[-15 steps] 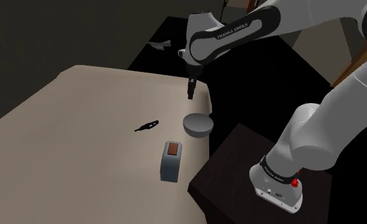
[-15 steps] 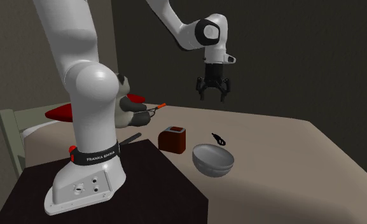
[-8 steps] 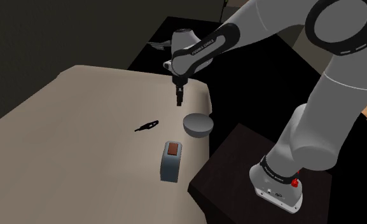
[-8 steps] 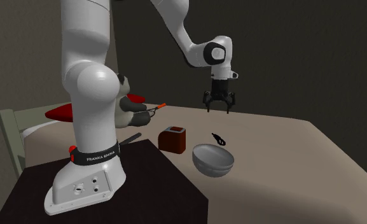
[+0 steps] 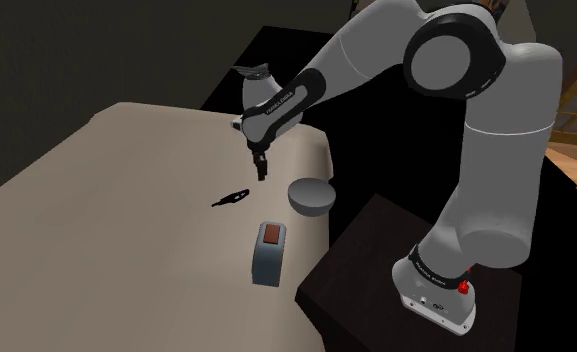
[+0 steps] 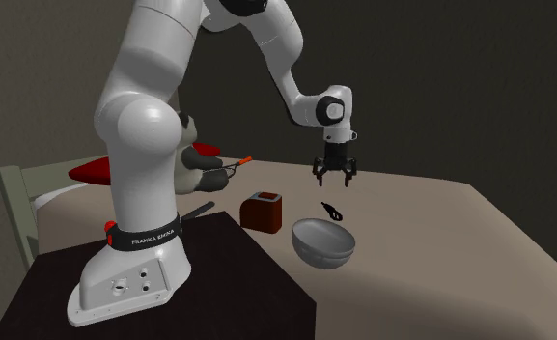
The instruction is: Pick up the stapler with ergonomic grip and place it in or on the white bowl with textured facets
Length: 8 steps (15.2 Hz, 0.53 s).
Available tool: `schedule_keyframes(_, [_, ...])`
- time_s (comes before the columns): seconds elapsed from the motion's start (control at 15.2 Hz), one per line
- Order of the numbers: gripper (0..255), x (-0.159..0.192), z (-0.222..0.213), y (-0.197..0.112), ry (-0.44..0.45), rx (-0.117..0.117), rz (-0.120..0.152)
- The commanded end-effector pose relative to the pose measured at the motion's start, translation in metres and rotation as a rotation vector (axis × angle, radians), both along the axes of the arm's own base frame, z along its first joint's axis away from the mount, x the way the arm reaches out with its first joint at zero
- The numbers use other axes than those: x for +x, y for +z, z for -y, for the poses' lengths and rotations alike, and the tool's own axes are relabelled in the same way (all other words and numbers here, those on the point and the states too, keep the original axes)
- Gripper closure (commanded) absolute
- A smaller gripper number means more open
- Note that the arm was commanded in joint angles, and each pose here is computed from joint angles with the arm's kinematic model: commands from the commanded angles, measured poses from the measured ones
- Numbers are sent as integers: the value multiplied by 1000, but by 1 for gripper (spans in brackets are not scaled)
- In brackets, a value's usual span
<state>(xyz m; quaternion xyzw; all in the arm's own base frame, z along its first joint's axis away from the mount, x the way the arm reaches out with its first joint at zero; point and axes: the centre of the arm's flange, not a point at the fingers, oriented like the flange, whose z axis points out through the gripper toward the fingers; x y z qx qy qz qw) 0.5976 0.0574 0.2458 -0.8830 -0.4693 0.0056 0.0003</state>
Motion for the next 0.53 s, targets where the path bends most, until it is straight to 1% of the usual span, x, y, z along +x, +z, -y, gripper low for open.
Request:
schedule_keyframes(0.0, [0,14,-9,-19,60,1,3])
schedule_keyframes(0.46, [0,56,-56,-85,263,5,13])
